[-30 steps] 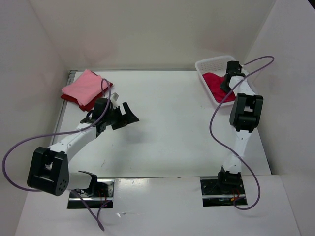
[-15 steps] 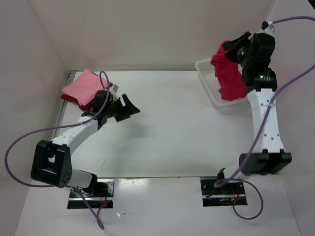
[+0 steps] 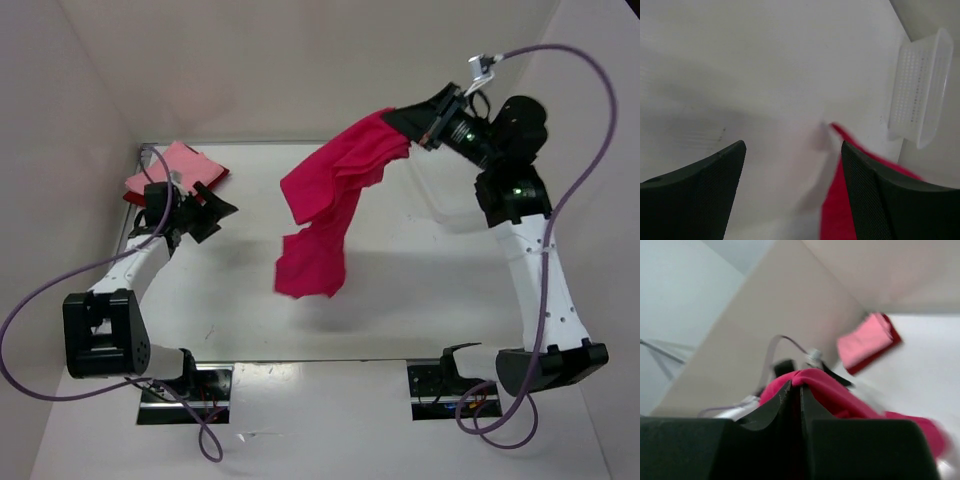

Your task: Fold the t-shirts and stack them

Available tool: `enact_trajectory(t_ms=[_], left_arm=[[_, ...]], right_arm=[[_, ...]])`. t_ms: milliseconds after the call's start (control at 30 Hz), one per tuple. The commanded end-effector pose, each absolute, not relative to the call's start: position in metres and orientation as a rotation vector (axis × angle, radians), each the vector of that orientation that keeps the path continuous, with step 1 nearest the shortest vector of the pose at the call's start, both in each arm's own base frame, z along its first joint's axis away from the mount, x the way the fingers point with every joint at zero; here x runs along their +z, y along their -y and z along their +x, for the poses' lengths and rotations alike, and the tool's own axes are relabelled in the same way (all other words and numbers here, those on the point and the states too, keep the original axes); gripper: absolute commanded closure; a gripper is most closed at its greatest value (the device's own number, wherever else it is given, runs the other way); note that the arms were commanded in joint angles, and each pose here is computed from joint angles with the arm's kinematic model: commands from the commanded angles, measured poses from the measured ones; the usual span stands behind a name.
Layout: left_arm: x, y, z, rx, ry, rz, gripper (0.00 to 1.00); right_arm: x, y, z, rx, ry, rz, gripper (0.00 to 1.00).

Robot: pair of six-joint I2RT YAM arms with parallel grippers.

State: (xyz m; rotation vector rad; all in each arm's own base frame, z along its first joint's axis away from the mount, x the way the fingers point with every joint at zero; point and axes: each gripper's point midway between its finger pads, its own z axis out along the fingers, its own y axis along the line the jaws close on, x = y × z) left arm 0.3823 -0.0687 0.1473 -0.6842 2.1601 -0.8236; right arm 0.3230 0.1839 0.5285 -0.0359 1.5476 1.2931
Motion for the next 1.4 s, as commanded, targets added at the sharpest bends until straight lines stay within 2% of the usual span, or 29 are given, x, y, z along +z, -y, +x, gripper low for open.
enact_trajectory(t_ms=[0,67,100,167,200,267,333,467,500,533,567,667,700,733,867,1033,1133,1167,1267,1300,1333,1367], left_arm=[[0.163,0.049,0.379,-0.848,-2.092,-0.714,0.16],[0.162,0.049,0.375,-0.828,-2.109,-0.683,0.16],[0.161,0.049,0.372,-0.828,-2.109,-0.683,0.16],[0.152,0.055,0.362,-0.784,-2.146,-0.634,0.18],[0.148,0.064,0.359,-0.77,-2.173,-0.592,0.2],[0.14,0.076,0.352,-0.754,-2.221,-0.521,0.23],[0.137,0.103,0.346,-0.771,-2.265,-0.415,0.28],[0.15,0.159,0.338,-0.771,-2.298,-0.087,0.31],[0.145,0.171,0.335,-0.756,-2.327,-0.021,0.29],[0.142,0.194,0.32,-0.759,-2.368,0.088,0.21],[0.148,0.206,0.319,-0.747,-2.362,0.151,0.16],[0.138,0.25,0.296,-0.726,-2.391,0.356,0.08],[0.133,0.257,0.298,-0.647,-2.393,0.404,0.07],[0.131,0.277,0.288,-0.628,-2.38,0.49,0.06],[0.105,0.291,0.287,-0.461,-2.387,0.589,0.03],[0.075,0.309,0.293,-0.41,-2.406,0.695,0.03],[0.061,0.329,0.29,-0.377,-2.404,0.777,0.05],[0.054,0.329,0.292,-0.358,-2.415,0.778,0.06],[0.027,0.325,0.3,-0.273,-2.444,0.783,0.22],[0.027,0.325,0.3,-0.276,-2.448,0.772,0.29],[0.028,0.327,0.301,-0.282,-2.44,0.768,0.45],[0.036,0.33,0.303,-0.305,-2.424,0.737,0.53]], right_arm=[[0.388,-0.194,0.373,1.299,-1.839,0.105,0.84],[0.31,-0.182,0.389,1.146,-2.014,0.196,0.73],[0.27,-0.176,0.391,1.082,-2.1,0.25,0.62],[0.226,-0.16,0.391,0.945,-2.187,0.343,0.57],[0.224,-0.158,0.388,0.932,-2.183,0.349,0.52],[0.225,-0.167,0.373,0.925,-2.172,0.317,0.48],[0.198,-0.173,0.352,0.907,-2.248,0.322,0.5],[0.141,-0.191,0.298,0.909,-2.423,0.309,0.75],[0.132,-0.189,0.288,0.882,-2.455,0.312,0.8],[0.128,-0.189,0.284,0.866,-2.457,0.325,0.88],[0.12,-0.179,0.278,0.809,-2.463,0.366,0.89],[0.115,-0.162,0.275,0.715,-2.436,0.458,0.87],[0.12,-0.161,0.276,0.721,-2.414,0.493,0.82],[0.124,-0.161,0.274,0.73,-2.406,0.506,0.74],[0.153,-0.134,0.287,0.752,-2.28,0.618,0.65],[0.169,-0.1,0.285,0.729,-2.205,0.699,0.62],[0.165,-0.102,0.274,0.771,-2.203,0.718,0.62],[0.167,-0.104,0.274,0.801,-2.189,0.731,0.62],[0.171,-0.105,0.268,0.847,-2.156,0.752,0.62],[0.174,-0.107,0.267,0.861,-2.15,0.741,0.61],[0.171,-0.107,0.265,0.861,-2.151,0.742,0.61],[0.174,-0.108,0.263,0.876,-2.147,0.731,0.61]])
